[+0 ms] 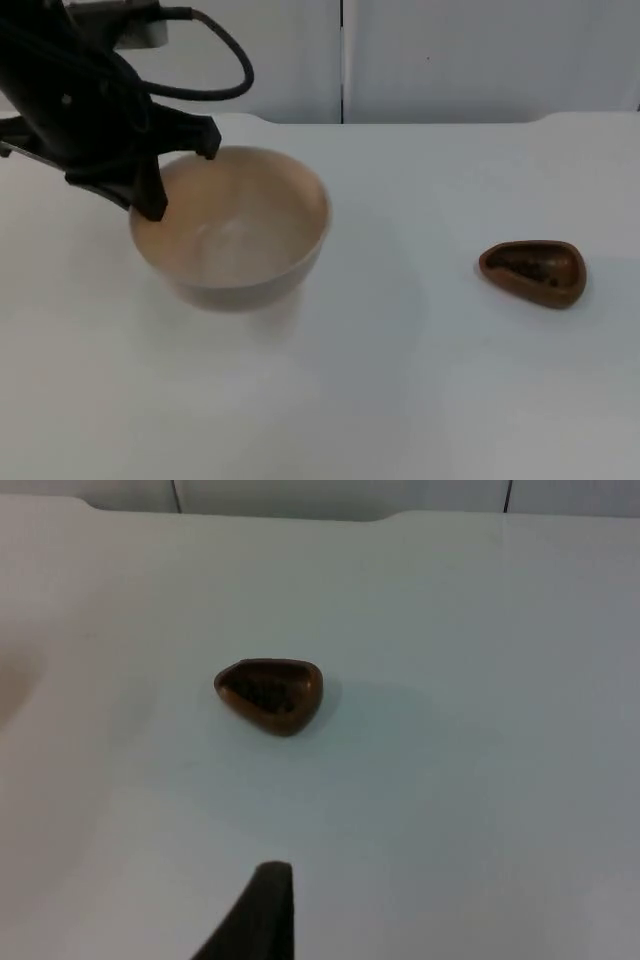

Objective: Pick up the bowl with the left hand and pour the coffee beans from the cup into the bowl with the right hand.

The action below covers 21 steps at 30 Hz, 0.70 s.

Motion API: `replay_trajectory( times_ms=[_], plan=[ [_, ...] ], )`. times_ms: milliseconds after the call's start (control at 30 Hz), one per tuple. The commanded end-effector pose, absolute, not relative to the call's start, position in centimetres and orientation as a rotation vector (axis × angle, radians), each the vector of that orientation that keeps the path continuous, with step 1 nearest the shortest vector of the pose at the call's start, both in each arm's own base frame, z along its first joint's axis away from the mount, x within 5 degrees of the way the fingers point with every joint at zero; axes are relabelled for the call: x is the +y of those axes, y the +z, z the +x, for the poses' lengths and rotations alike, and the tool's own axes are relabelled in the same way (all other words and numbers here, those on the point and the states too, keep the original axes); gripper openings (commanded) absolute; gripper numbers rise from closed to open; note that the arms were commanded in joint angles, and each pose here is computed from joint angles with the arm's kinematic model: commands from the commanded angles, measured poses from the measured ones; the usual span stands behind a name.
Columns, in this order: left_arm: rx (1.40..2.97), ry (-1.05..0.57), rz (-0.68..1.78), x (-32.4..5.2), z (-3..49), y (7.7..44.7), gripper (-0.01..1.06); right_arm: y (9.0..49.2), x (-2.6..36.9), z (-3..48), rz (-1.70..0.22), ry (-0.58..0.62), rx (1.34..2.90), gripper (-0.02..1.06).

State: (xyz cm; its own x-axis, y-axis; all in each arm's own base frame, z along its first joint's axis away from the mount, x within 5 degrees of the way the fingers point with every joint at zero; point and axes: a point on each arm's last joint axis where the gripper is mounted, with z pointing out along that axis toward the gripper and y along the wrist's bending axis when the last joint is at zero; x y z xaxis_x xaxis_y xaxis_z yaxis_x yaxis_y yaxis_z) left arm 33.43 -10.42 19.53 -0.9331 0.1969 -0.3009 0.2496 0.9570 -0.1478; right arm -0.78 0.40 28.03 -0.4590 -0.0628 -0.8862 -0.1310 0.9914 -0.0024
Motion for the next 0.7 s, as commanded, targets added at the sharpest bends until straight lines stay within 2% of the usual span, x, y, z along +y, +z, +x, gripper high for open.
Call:
replay_trajectory(
  times_ms=[0, 233, 467, 667],
  plan=[
    [2.832, -0.307, 0.399, -10.7, 33.0, 20.0, 0.0, 28.0, 0.4, -0.8, -0.138, 0.068, 2.043, 1.05],
    [2.828, -0.443, 0.467, -11.9, 32.5, 20.1, 0.0, 28.0, 0.4, -0.8, -0.138, 0.068, 2.043, 1.05],
    [2.795, -0.418, 0.66, -15.1, 31.1, 20.1, 0.0, 28.0, 0.4, -0.8, -0.138, 0.068, 2.043, 1.05],
    [2.787, -0.429, 0.701, -16.5, 30.6, 19.9, 0.0, 28.0, 0.4, -0.8, -0.138, 0.068, 2.043, 1.05]
  ],
)
